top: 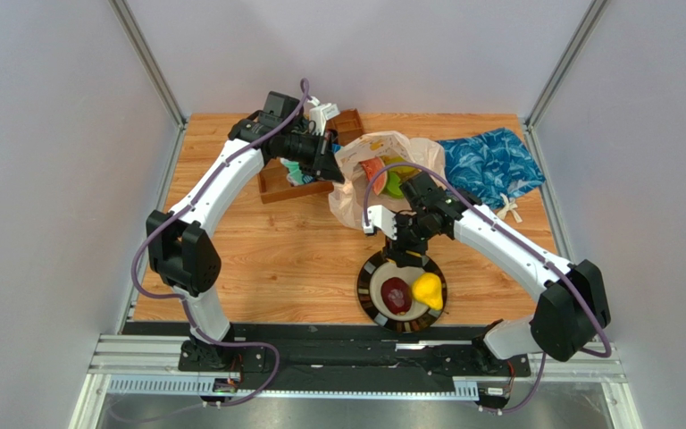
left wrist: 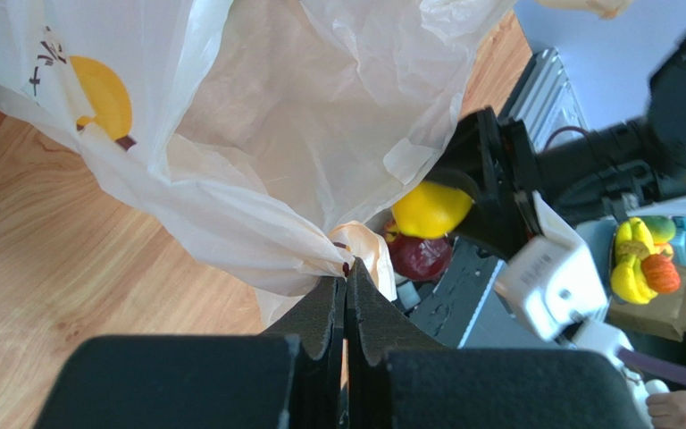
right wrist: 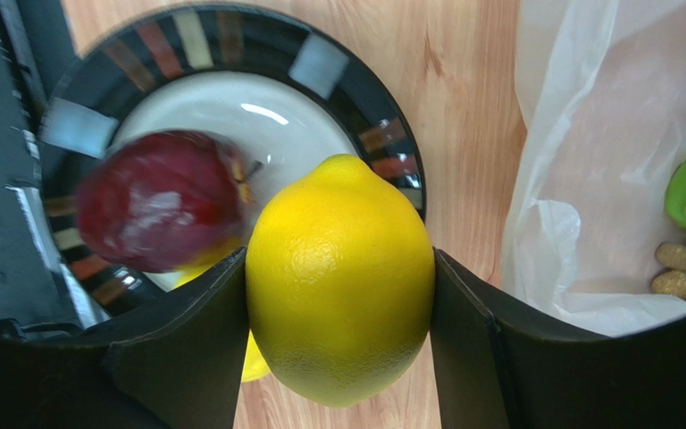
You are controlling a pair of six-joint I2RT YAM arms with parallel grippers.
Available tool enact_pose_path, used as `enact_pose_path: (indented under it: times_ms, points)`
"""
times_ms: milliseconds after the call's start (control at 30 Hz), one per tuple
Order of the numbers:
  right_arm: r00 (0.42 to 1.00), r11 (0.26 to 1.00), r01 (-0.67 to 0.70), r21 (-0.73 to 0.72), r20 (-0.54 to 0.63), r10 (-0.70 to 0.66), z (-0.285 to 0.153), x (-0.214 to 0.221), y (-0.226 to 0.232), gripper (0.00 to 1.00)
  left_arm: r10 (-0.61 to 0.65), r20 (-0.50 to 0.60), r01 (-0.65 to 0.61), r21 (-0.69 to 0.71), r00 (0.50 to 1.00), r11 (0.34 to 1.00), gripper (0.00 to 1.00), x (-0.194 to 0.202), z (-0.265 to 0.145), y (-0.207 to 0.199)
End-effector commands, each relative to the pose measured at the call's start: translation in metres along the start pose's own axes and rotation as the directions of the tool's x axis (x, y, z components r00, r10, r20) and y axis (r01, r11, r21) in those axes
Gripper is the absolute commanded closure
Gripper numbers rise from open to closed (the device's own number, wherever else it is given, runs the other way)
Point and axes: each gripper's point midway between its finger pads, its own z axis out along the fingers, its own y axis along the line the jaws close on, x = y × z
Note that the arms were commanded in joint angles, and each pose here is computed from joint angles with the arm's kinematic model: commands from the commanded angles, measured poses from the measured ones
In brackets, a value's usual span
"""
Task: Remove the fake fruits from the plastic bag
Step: Place the fake fruit on the plate, then adjust the plastic bag at the center of the board.
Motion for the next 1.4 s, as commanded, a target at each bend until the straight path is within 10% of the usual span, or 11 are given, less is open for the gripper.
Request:
enact_pose_path:
  times_ms: [0,233,333,667,1067,1367]
  points:
    - [0.996,0.999,0.032,0.001,-0.079,-0.032,0.008,0.023,-0.017,0.52,0.091,0.035,-0.091,-0.026,0.995,0.996,1.00,-0.003,-0.020,-0.013]
    - [0.989,0.999,-0.022,-0.042,-0.150,0.016,0.035,0.049,-0.020,0.43,0.115,0.035,-0.113,-0.044,0.993,0.993,1.00,-0.004,-0.023,-0.014]
    - [0.989,0.997,-0.029,-0.067,-0.148,0.019,0.031,0.047,-0.014,0.00,0.109,0.026,-0.108,-0.045,0.994,0.993,1.00,-0.001,-0.022,-0.012]
    - [0.944,0.977,-0.180,0.114,0.299,0.139,-0.071,-0.108,-0.073,0.02,0.079,0.004,-0.079,-0.024,0.997,0.997,1.00,0.003,-0.008,-0.007]
    - [0.963,0.917,-0.265,0.297,0.044,0.264,0.009,-0.023,-0.141,0.47,0.067,-0.007,-0.067,-0.007,0.998,0.998,1.00,0.012,-0.009,-0.011]
    - [0.946,0.862,-0.320,0.393,0.096,0.308,0.001,-0.018,-0.165,0.36,0.055,-0.003,-0.055,0.004,0.998,0.998,1.00,0.004,-0.004,-0.009]
